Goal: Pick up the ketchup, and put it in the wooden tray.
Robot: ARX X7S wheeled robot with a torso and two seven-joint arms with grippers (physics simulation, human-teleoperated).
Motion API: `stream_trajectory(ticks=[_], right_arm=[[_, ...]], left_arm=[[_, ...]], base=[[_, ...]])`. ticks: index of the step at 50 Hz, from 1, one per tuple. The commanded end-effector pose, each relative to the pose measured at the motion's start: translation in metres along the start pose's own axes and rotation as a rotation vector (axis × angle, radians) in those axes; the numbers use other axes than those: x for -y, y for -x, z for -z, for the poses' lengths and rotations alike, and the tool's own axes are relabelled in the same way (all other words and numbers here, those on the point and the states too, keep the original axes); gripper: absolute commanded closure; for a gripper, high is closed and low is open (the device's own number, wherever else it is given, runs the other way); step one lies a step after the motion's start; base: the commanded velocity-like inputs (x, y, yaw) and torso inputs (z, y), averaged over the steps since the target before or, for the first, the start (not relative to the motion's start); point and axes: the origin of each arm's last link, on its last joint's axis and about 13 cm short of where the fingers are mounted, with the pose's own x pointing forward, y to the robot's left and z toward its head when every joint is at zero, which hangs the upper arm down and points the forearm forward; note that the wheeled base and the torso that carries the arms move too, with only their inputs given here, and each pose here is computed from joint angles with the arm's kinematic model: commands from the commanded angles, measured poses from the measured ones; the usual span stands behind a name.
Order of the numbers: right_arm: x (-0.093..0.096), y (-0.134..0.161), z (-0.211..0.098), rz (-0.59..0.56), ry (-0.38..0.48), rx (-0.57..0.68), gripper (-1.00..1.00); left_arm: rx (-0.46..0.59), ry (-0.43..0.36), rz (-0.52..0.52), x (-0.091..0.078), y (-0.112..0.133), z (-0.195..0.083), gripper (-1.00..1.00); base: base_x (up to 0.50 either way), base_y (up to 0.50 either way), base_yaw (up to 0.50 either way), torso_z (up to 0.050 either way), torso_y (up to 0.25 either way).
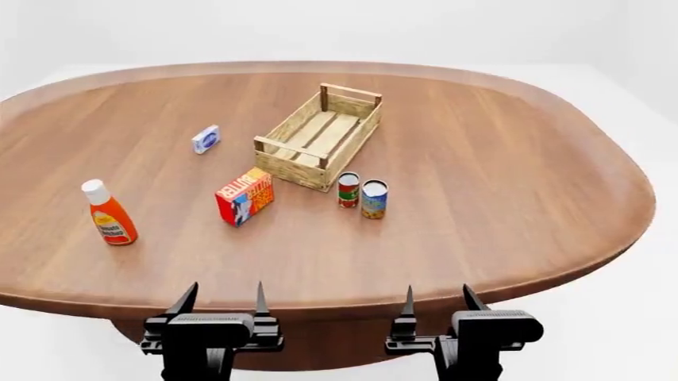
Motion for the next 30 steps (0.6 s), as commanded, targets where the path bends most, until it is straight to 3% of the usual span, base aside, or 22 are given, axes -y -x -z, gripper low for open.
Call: stream_trajectory(ticks=[1,8,27,30], right_arm=[[0.001,-0.001,0.001,0.000,-0.003,-0.007,-1.00],[0.001,-0.003,-0.002,0.000,0.000,-0.002,-1.00],[0.011,-0.024,-0.039,-0.011,0.065,0.028,-1.00],[0.013,-0.026,-0.042,-0.014,0.077,0.035,-1.00]], left_arm=[[-0.002,-0.001,-0.004,-0.001,-0.001,0.000,-1.00],[0.002,-0.004,-0.004,-0.003,-0.002,-0.001,-1.00],[0.093,-0.047,-0.038,-0.015,-0.026,-0.037,-1.00],[0.094,-0.050,-0.040,-0.016,-0.026,-0.037,-1.00]], base=[[0.00,-0.50,0.00,0.000,0.000],[0.00,-0.50,0.00,0.000,0.000],[0.00,0.00,0.00,0.000,0.000],[0.00,0.00,0.46,0.000,0.000]])
